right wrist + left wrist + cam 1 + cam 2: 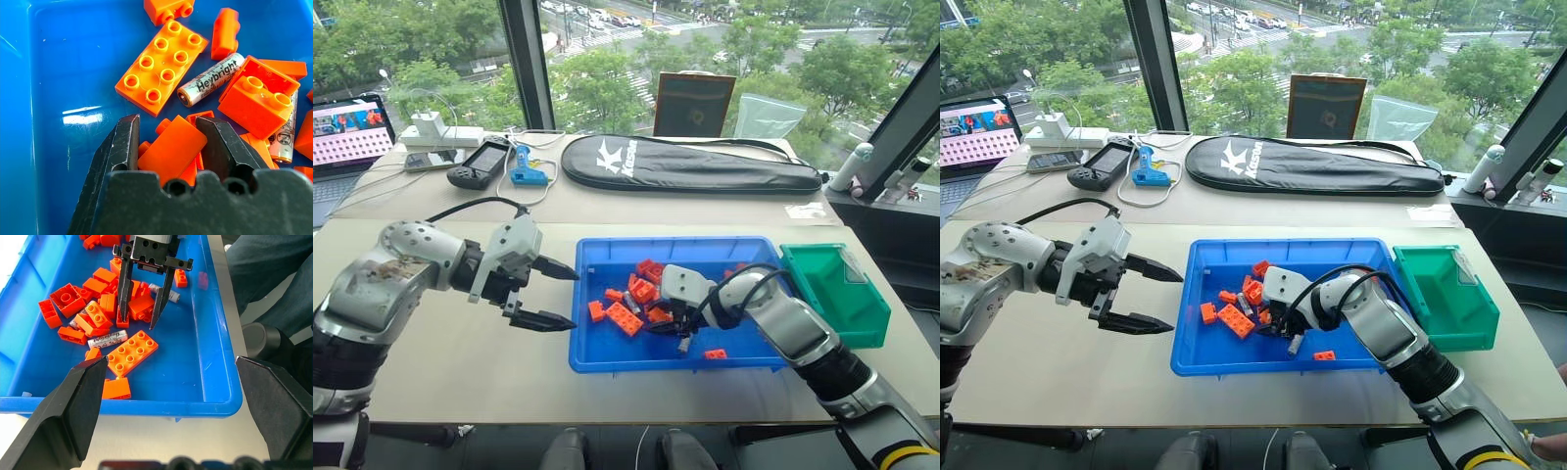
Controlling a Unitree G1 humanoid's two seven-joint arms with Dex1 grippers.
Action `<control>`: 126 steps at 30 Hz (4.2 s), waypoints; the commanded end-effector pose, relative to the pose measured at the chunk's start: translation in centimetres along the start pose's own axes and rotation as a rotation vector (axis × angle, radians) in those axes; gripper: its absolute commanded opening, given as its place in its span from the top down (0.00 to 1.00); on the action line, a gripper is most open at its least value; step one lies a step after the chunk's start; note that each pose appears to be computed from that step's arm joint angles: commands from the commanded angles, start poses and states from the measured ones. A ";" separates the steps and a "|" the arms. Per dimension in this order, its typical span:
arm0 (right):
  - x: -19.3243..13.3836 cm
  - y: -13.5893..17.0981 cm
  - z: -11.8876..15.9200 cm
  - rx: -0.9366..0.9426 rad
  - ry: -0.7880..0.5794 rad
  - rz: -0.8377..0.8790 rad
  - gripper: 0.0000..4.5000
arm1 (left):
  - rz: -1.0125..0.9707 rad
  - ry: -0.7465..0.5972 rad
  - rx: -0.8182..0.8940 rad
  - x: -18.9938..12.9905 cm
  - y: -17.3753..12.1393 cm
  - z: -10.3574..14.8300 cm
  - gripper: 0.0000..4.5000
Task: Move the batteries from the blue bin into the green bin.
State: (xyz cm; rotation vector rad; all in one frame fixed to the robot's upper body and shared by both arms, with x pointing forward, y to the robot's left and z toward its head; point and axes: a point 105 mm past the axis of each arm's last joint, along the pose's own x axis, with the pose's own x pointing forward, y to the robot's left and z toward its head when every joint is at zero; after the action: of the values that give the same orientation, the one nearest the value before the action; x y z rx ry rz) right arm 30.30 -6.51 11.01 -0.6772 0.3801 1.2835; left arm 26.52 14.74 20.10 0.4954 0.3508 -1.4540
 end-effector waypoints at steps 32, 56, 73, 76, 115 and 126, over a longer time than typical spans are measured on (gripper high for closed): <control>-9.2 -0.7 -2.5 -0.139 0.137 0.075 0.00 | -0.018 -0.005 0.033 -0.1 0.3 0.1 0.00; -7.0 0.0 -4.5 -0.461 0.201 0.319 0.45 | 0.027 0.020 0.016 -0.6 -0.1 -0.1 0.00; -6.4 0.4 -4.4 -0.454 0.140 0.279 0.95 | 0.027 0.004 0.029 0.0 0.2 0.1 0.00; -9.5 -1.8 -1.7 -0.369 0.081 0.166 0.95 | 0.022 -0.007 0.034 0.0 0.3 0.2 0.00; -24.2 -7.9 -9.9 0.023 0.651 -0.504 0.21 | 0.002 -0.263 -0.018 0.9 0.3 3.7 0.00; -14.3 -6.0 2.6 0.010 0.061 -0.361 0.00 | 0.057 -0.103 0.008 0.4 0.9 1.3 0.00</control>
State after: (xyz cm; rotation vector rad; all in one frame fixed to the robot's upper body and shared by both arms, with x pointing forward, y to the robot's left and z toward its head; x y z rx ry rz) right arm 32.39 -18.13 22.59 -0.7913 0.3576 0.8896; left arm 27.20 13.29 20.49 0.3686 0.2631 -1.4394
